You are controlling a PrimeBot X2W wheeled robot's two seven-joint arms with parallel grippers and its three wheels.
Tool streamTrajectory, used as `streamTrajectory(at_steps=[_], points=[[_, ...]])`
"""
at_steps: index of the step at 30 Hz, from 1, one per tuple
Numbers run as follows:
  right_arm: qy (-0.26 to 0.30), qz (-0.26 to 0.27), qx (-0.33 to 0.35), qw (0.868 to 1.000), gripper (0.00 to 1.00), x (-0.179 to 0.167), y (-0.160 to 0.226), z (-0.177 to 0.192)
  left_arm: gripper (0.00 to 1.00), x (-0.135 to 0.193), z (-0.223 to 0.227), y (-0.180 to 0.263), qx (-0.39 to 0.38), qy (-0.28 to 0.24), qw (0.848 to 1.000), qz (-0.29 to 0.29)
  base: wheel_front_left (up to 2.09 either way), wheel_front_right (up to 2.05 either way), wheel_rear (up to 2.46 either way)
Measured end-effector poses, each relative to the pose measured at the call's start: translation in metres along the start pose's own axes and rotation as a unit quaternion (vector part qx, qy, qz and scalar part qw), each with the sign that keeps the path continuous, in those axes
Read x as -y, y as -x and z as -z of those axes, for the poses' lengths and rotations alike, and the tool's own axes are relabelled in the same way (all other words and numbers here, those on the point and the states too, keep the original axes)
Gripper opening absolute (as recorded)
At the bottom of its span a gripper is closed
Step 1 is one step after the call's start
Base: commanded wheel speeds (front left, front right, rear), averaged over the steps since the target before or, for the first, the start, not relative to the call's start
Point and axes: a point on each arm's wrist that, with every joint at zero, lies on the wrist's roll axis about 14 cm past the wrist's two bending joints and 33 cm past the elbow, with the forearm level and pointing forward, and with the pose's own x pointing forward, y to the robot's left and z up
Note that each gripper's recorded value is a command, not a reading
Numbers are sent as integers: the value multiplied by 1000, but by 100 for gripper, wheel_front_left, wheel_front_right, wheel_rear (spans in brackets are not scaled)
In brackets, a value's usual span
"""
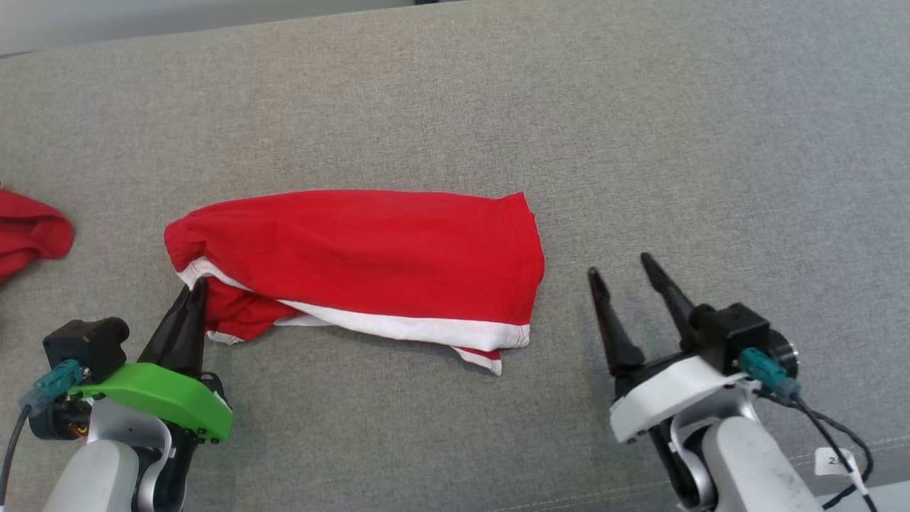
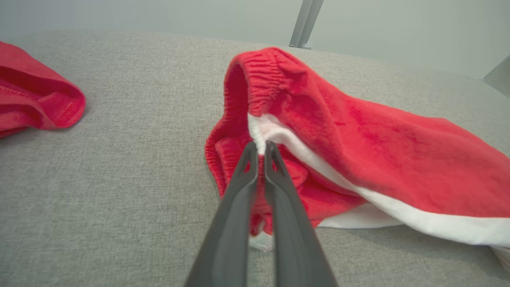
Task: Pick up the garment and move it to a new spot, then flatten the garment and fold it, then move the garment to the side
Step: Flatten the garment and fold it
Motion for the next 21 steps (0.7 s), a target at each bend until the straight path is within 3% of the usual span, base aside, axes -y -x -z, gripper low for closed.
streamTrajectory(at_steps=[7, 13, 14, 15, 16, 21], points=[[-25, -90, -80, 992, 100, -61, 6, 47, 0, 1, -5, -3, 8, -12, 1000, 3, 0, 0, 0], [-36, -117, -117, 986, 100, -75, 6, 71, 0, -1, -3, -3, 9, -14, 1000, -1, 0, 0, 0], [-37, -118, -121, 985, 58, -75, 5, 73, 0, -2, -3, -3, 9, -14, 1000, -2, 0, 0, 0], [-38, -118, -121, 985, 34, -75, 5, 74, 0, -2, -4, -3, 11, -14, 1000, -2, 0, 0, 0], [-39, -119, -121, 985, 0, -75, 4, 75, 0, -2, -5, -3, 15, -16, 1000, -2, 0, 0, 0], [-39, -124, -91, 987, 0, -74, -4, 61, 0, 0, -17, -3, 38, -22, 999, -1, 0, 0, 0]])
